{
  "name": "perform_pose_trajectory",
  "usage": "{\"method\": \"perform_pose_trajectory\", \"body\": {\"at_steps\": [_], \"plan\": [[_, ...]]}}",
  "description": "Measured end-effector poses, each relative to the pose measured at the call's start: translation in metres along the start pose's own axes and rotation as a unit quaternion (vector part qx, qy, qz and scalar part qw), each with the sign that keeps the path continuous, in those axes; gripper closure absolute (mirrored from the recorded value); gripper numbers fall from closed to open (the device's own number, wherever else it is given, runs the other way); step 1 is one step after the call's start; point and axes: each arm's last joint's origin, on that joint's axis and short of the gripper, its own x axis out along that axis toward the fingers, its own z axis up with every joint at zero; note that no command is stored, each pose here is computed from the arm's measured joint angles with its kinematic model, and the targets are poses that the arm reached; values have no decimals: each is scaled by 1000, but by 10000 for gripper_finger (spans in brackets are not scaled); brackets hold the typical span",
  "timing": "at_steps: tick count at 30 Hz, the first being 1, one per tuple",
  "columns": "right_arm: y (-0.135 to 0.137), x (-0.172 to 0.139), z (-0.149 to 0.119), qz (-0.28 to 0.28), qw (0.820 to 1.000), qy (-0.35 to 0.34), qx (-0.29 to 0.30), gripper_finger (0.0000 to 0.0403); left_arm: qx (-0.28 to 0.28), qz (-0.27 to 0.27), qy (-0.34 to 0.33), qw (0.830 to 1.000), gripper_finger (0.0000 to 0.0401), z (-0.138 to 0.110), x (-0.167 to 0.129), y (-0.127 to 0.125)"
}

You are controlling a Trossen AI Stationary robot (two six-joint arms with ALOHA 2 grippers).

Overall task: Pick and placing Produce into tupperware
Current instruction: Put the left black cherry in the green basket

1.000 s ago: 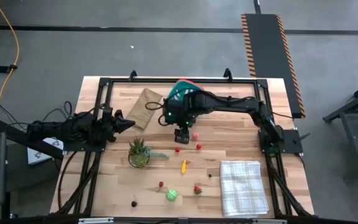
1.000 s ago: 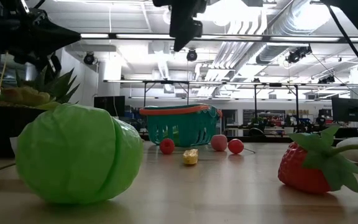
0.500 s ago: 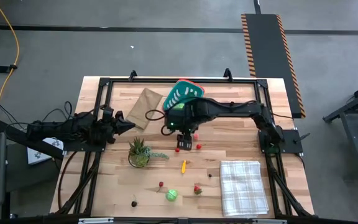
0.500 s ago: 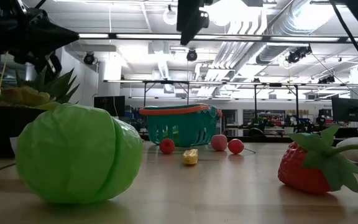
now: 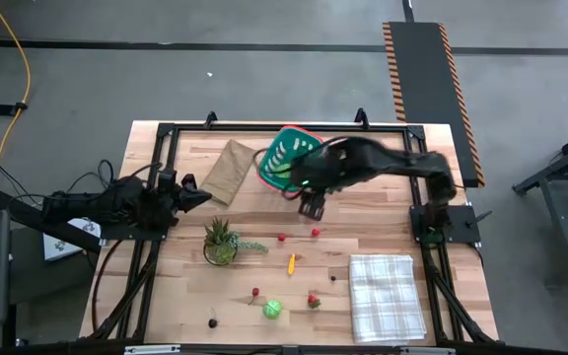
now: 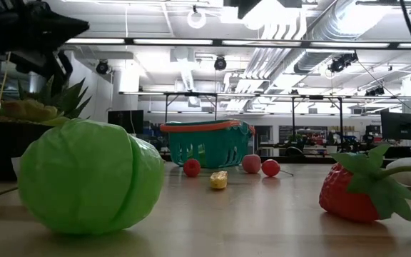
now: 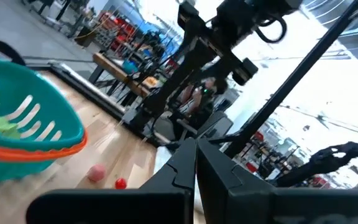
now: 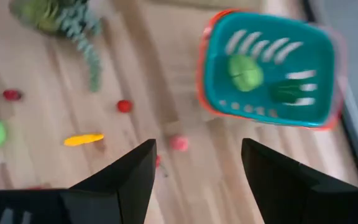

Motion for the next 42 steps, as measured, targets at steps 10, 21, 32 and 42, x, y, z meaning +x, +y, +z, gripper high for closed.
{"method": "perform_pose_trajectory", "body": {"at_steps": [10, 21, 32, 42], "plan": [[-47, -87, -41, -78, 983, -132, 102, 176, 45, -28, -56, 997, 398, 40, -9, -30], [-65, -62, -122, 3, 941, -250, 230, 176, 118, -5, -93, 989, 398, 112, -51, -82], [-54, 34, -186, 172, 893, -275, 311, 176, 85, -31, 31, 995, 398, 172, -55, -136], [-43, 65, -203, 287, 881, -231, 297, 176, -75, -103, 281, 951, 398, 169, 0, -152]]}}
